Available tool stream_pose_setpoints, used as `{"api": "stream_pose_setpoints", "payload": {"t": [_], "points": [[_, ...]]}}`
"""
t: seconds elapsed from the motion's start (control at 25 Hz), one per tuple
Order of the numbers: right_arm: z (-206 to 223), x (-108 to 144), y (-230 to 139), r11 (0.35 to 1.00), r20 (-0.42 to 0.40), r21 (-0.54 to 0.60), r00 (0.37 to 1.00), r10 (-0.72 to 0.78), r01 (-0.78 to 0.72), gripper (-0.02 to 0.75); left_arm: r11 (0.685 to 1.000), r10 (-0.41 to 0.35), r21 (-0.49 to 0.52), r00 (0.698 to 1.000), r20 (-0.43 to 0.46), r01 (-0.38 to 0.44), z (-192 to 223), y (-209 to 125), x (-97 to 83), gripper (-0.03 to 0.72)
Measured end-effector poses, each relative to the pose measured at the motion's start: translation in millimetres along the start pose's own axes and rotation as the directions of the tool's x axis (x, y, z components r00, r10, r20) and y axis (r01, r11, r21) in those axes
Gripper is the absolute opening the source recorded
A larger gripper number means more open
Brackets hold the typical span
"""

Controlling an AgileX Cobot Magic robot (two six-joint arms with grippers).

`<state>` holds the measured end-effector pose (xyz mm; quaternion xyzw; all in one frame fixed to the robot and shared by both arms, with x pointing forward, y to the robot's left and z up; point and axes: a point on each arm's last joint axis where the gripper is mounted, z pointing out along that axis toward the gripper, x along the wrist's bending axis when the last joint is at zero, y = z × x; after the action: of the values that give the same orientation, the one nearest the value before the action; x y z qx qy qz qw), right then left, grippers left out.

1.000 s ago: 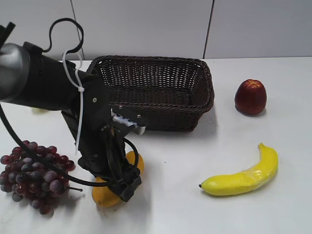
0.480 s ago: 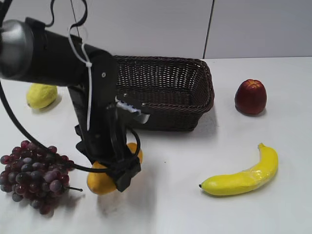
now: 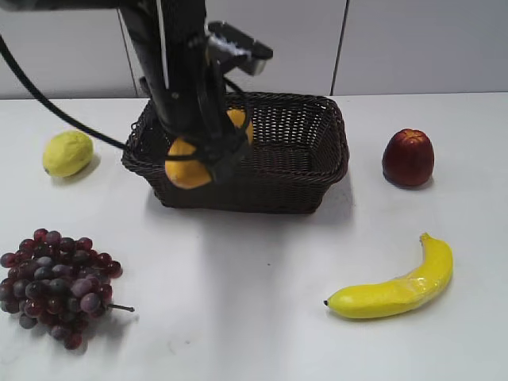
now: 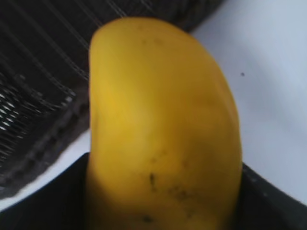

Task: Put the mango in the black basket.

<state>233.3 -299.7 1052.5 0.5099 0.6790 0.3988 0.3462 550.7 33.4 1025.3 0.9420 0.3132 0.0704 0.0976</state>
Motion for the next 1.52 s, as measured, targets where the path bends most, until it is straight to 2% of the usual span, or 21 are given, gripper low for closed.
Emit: {"api": "stream_pose_setpoints", "payload": {"t": [0.12, 0.24, 0.4, 0.68, 0.92, 1.0, 1.08, 1.52], "points": [[0, 0, 0, 1.000, 0.000, 0.000, 1.000, 0.000, 0.000, 0.487, 0.993, -0.021, -0.117, 0.998, -0.056, 0.015, -18, 14, 18.1, 0.577], [0, 0, 0, 1.000, 0.000, 0.000, 1.000, 0.000, 0.000, 0.487, 0.973, -0.049, -0.231, 0.994, -0.093, 0.027, -26, 23, 32.8, 0.577], [0, 0, 0, 1.000, 0.000, 0.000, 1.000, 0.000, 0.000, 0.487, 0.951, -0.073, -0.307, 0.990, -0.119, 0.033, -18, 31, 45.3, 0.577], [0, 0, 0, 1.000, 0.000, 0.000, 1.000, 0.000, 0.000, 0.488, 0.967, -0.068, -0.251, 0.988, -0.136, 0.032, 49, 36, 59.9, 0.577], [0, 0, 0, 1.000, 0.000, 0.000, 1.000, 0.000, 0.000, 0.488, 0.969, -0.084, -0.239, 0.992, -0.097, 0.059, 82, 39, 57.9, 0.577], [0, 0, 0, 1.000, 0.000, 0.000, 1.000, 0.000, 0.000, 0.488, 0.969, -0.094, -0.237, 0.992, -0.082, 0.072, 85, 39, 56.8, 0.641], [0, 0, 0, 1.000, 0.000, 0.000, 1.000, 0.000, 0.000, 0.488, 0.966, -0.104, -0.245, 0.992, -0.071, 0.084, 85, 39, 56.2, 0.667], [0, 0, 0, 1.000, 0.000, 0.000, 1.000, 0.000, 0.000, 0.488, 0.972, -0.119, -0.209, 0.992, -0.047, 0.107, 51, 50, 60.7, 0.677]]}}
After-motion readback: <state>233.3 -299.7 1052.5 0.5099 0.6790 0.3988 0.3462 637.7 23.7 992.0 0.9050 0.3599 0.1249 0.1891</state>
